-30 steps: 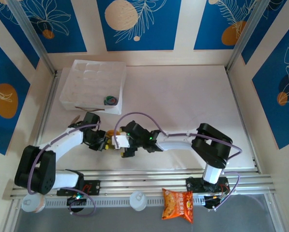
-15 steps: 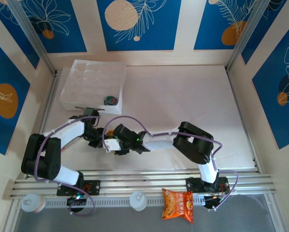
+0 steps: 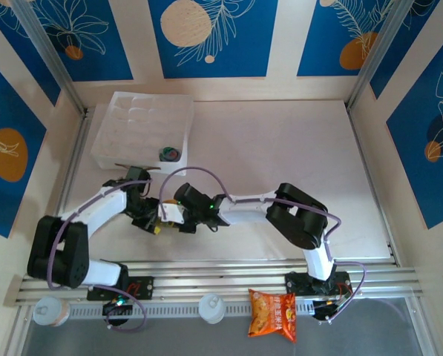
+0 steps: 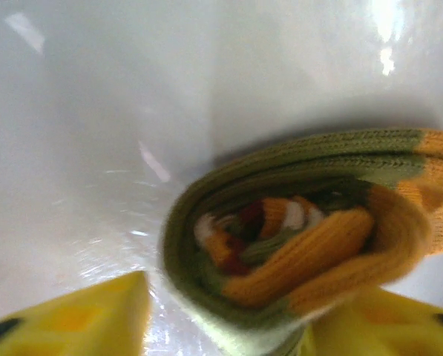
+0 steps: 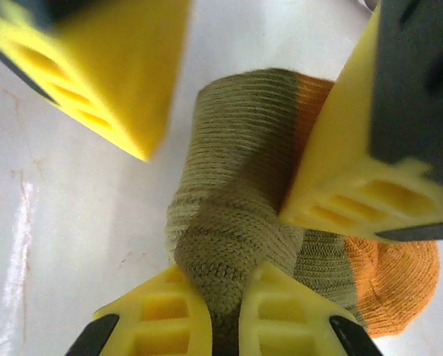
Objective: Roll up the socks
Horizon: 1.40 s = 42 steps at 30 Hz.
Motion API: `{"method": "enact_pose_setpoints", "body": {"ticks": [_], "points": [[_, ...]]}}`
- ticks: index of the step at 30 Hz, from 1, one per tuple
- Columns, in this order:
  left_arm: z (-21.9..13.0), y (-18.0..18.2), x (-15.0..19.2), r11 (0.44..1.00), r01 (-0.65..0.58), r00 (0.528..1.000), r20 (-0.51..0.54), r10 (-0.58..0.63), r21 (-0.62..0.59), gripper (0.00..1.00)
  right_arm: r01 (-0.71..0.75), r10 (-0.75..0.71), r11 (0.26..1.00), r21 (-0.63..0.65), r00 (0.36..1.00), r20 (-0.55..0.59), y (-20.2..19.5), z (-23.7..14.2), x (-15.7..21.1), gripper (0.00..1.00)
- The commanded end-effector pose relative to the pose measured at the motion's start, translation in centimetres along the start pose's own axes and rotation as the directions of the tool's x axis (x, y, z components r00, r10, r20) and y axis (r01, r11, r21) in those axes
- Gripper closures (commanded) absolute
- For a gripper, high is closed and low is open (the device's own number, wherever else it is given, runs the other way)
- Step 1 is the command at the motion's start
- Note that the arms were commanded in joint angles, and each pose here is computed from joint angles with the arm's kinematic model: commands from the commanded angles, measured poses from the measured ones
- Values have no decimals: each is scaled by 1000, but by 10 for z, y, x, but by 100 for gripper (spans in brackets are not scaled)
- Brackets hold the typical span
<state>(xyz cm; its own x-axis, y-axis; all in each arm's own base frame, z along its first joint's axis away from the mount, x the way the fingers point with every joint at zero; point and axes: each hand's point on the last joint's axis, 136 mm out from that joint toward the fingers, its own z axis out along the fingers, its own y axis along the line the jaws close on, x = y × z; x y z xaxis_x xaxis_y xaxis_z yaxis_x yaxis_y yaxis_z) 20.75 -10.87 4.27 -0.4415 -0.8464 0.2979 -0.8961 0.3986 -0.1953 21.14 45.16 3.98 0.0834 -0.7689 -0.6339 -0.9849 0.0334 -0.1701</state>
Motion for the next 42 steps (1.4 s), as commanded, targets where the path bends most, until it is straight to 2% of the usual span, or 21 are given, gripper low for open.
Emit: {"method": "enact_pose_setpoints", "body": {"ticks": [1,4,9,13,19,26,29,31,33,37,39,42], "points": [[-24,41,-10,990,67,991,126,-52,-122,30,-273,222,950,-154,933,-282,34,12,85,100],[-40,49,-9,991,83,985,158,-66,-105,22,-452,357,863,-224,861,-362,47,17,100,100],[-55,50,-11,995,76,979,193,-61,-70,21,-598,455,760,-256,770,-446,61,21,114,100],[-54,12,-9,992,-23,986,170,2,124,30,-696,521,659,-287,697,-493,67,23,117,100],[-35,-20,4,952,-130,989,103,105,276,31,-833,618,443,-330,551,-561,65,24,112,100],[-4,-28,5,953,-160,985,102,138,257,30,-871,645,335,-360,490,-586,61,24,103,100],[13,-22,1,965,-169,983,109,149,201,32,-885,654,297,-360,463,-598,58,24,100,100],[29,-3,2,983,-152,986,86,143,106,44,-883,659,302,-359,466,-590,55,24,98,100],[41,26,2,992,-122,990,65,123,-24,56,-870,662,340,-358,492,-565,50,21,95,100],[50,73,5,978,-51,997,42,61,-204,79,-802,657,460,-381,596,-462,40,10,82,99],[51,90,7,962,-17,999,30,26,-273,93,-754,636,525,-395,656,-407,38,3,74,91],[52,99,9,944,3,1000,13,1,-331,97,-628,551,675,-387,778,-301,39,-8,65,69]]}}
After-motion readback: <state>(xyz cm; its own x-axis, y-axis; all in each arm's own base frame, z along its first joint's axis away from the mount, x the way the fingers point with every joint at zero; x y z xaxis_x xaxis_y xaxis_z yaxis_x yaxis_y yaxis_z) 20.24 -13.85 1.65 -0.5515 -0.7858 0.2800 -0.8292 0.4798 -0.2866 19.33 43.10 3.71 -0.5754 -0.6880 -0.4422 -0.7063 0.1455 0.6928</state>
